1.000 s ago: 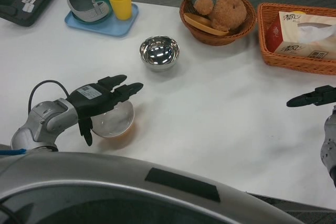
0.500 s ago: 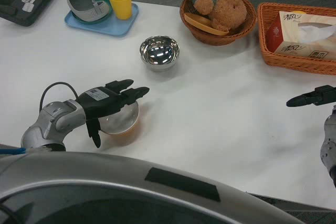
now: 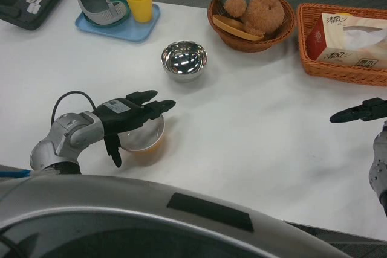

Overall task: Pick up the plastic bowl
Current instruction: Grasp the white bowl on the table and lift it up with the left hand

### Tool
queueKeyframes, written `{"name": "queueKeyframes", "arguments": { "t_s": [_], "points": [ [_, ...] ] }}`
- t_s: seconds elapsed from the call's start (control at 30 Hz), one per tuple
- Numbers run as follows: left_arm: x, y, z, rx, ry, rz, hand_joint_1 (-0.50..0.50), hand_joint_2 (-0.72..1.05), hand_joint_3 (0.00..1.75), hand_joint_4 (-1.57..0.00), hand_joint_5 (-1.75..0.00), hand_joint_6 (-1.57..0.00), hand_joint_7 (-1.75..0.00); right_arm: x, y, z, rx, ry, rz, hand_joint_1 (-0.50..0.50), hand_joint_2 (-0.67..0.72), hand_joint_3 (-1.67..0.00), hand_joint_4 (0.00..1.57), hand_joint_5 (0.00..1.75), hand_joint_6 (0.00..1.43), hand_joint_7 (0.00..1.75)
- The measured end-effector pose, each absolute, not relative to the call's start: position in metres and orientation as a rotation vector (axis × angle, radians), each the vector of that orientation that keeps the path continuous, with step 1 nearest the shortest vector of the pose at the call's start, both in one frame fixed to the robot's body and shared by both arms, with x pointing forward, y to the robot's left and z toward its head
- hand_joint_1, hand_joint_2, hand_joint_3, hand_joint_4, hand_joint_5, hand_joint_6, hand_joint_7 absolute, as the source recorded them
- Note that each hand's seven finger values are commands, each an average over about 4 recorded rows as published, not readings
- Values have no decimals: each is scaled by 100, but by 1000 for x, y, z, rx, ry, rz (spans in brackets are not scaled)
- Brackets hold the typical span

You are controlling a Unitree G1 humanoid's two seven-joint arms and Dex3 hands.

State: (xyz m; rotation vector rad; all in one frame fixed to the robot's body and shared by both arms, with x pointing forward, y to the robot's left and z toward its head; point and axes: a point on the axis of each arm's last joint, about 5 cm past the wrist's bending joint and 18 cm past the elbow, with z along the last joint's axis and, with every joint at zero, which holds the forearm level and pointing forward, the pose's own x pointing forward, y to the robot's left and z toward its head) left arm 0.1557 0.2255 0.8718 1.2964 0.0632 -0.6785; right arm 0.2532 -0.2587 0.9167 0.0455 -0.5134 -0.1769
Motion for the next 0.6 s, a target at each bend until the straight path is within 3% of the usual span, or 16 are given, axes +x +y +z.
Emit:
{"name": "queueKeyframes", "arguments": {
  "t_s": [0.13,0.23,0.33,0.4,0.53,0.6],
  "points": [
    [157,223,872,1284,45,-685,-50,94,13,-4,0,0,0,253,-259,917,46,-513,-177,-46,72,0,0,0,0,0],
    [158,222,871,1274,41,-695,-50,105,22,-6,0,0,-3,253,-259,917,46,-513,-177,-46,72,0,0,0,0,0],
    [158,221,869,1260,34,-702,-50,105,48,-1,-41,0,-21,253,-259,917,46,-513,-177,-46,72,0,0,0,0,0],
    [158,221,869,1255,34,-704,-50,105,76,0,-72,0,-40,253,-259,917,46,-514,-177,-46,72,0,0,0,0,0],
    [158,220,868,1246,34,-704,-50,105,109,-1,-103,0,-77,253,-259,917,46,-514,-177,-46,72,0,0,0,0,0],
    [159,220,867,1240,39,-700,-50,105,127,-4,-133,0,-103,253,-259,917,46,-514,-177,-46,72,0,0,0,0,0]
  ]
}}
